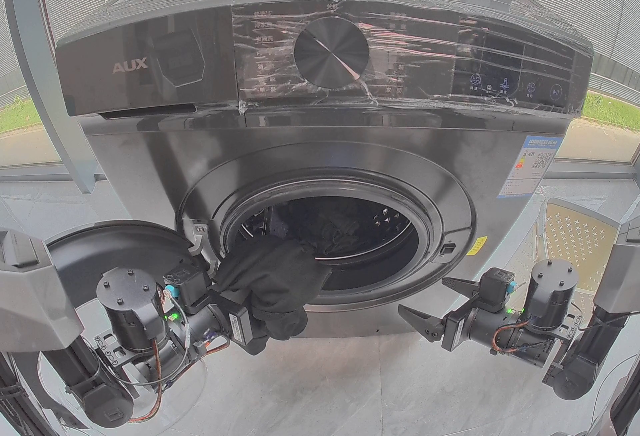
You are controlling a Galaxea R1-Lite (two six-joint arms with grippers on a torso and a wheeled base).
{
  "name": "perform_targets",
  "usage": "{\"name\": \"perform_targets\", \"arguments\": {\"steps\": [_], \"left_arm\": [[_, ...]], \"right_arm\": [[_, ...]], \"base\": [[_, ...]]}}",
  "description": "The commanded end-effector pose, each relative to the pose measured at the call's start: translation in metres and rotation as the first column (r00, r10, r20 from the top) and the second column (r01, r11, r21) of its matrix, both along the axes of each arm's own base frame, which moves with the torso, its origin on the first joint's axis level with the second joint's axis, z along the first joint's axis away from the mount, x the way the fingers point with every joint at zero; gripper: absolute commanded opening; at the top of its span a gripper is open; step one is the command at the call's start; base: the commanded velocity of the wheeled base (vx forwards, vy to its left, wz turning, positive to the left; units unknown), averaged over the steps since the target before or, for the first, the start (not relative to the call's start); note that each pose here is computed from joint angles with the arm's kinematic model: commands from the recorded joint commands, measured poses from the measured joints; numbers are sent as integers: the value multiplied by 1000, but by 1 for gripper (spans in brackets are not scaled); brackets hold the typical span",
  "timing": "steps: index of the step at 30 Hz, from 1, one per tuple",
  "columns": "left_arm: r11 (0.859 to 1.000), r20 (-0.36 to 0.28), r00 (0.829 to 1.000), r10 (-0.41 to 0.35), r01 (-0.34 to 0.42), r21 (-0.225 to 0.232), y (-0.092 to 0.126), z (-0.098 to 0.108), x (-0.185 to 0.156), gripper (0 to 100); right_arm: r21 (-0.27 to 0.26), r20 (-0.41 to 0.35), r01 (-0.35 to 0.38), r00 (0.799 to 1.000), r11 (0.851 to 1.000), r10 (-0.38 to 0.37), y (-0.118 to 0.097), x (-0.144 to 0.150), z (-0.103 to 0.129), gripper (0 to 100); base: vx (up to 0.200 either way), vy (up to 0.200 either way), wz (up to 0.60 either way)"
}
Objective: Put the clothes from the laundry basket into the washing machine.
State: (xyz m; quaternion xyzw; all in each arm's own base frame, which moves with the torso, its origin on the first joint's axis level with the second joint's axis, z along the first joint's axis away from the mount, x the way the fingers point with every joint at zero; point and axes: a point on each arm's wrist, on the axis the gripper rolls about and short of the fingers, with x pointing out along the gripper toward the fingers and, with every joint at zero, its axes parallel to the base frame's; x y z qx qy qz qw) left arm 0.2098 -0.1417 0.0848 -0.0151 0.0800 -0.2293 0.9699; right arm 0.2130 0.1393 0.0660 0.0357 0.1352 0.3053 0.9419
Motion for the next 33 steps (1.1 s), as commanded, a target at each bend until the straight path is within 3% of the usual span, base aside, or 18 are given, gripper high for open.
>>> {"name": "perform_targets", "arguments": {"steps": [1, 8, 13, 17, 20, 25, 27, 29, 33], "left_arm": [[1000, -20, 1000, 2, -2, 12, -1, -6, 2, 0], [1000, -30, 999, -18, 18, 18, -6, -9, -1, 0], [999, 16, 999, -50, 50, 19, -35, -16, 24, 0], [995, 61, 993, -101, 102, -21, -58, -11, 32, 0], [992, 51, 991, -122, 123, -23, -71, -22, 40, 0], [993, 44, 993, -109, 111, -45, -86, -40, 60, 0], [992, 34, 995, -97, 100, -83, -94, -48, 70, 0], [991, 35, 995, -96, 99, -91, -96, -50, 73, 0], [987, 83, 994, -72, 82, -137, -113, -57, 100, 0]], "right_arm": [[-2, -3, -1, 1000, 1000, 1, 0, 0, -1, 100], [-14, -15, -37, 999, 999, 37, 2, -11, -1, 100], [0, 22, -73, 997, 997, 73, 6, -19, 9, 100], [-8, 28, -77, 997, 997, 77, 4, -23, 10, 100], [-13, 23, -80, 997, 997, 80, 2, -26, 10, 100], [-15, 20, -108, 994, 994, 108, 6, -31, 10, 100], [-16, 11, -130, 991, 991, 130, 11, -35, 8, 100], [-16, 9, -137, 991, 990, 137, 13, -36, 8, 100], [-16, 7, -147, 989, 989, 147, 15, -38, 8, 100]], "base": [[0, 0, 0], [0, 0, 0], [0, 0, 0], [0, 0, 0], [0, 0, 0], [0, 0, 0], [0, 0, 0], [0, 0, 0], [0, 0, 0]]}}
